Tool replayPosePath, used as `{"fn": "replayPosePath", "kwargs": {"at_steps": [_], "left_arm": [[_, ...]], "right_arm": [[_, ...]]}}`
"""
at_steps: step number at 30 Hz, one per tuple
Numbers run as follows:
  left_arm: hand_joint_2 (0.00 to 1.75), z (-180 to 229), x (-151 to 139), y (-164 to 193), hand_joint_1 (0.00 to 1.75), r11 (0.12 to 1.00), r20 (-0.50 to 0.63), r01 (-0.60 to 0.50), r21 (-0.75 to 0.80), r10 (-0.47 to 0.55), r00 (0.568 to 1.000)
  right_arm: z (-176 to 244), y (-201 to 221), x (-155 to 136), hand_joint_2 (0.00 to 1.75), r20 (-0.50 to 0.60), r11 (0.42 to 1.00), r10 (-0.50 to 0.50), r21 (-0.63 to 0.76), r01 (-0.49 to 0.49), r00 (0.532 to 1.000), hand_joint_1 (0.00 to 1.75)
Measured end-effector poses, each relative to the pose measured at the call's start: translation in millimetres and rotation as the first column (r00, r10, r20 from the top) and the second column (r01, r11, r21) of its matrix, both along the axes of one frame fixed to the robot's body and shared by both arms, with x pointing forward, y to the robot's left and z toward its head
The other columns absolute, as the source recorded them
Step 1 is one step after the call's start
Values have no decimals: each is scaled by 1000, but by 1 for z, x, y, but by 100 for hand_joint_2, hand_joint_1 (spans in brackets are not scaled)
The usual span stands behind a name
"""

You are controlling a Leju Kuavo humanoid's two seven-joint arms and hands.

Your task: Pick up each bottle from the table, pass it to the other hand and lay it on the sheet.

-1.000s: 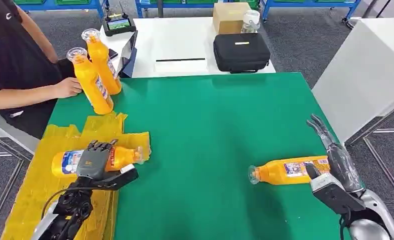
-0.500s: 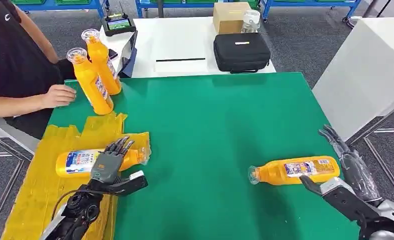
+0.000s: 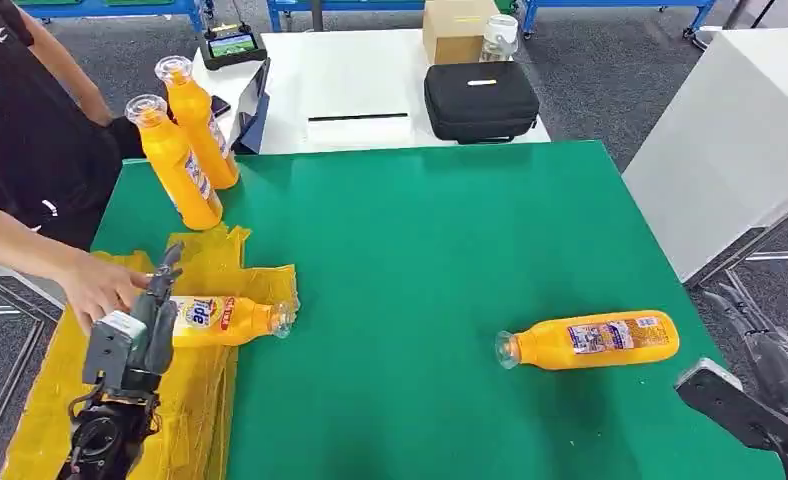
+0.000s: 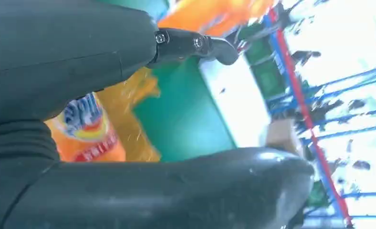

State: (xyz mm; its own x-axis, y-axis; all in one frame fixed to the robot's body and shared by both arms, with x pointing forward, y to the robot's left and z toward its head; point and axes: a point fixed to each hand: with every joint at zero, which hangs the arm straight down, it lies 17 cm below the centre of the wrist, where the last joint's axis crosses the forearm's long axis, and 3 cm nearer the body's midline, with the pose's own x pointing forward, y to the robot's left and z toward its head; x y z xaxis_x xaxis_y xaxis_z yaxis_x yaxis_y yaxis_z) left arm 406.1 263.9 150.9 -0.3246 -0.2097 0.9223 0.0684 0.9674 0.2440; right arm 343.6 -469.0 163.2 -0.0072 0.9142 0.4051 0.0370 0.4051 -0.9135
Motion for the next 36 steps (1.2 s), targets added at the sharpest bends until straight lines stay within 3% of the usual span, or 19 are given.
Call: {"fn": "replayPosePath", "kwargs": {"at_steps": [7, 20, 24, 28, 36], "left_arm": [[0, 74, -23, 49, 0, 960, 200, -73, -269, 129, 971], [0, 86, -22, 59, 0, 947, 212, -94, -307, 164, 963], [0, 96, -12, 51, 0, 945, 225, -77, -319, 154, 962], [0, 98, -4, 41, 0, 944, 226, -59, -326, 139, 964], [0, 98, 4, 33, 0, 937, 219, -42, -348, 124, 968]], "right_arm": [[-16, -23, -12, 175, -82, 998, -42, -43, 38, 996, 0], [-30, -49, -9, 175, -125, 980, -110, -181, 86, 986, 0], [-48, -34, 14, 175, -141, 966, -114, -247, 77, 983, 0], [-76, 1, 36, 175, -182, 962, -57, -273, 5, 982, 0], [-119, 52, 45, 175, -279, 950, 50, -284, -132, 959, 0]]}}
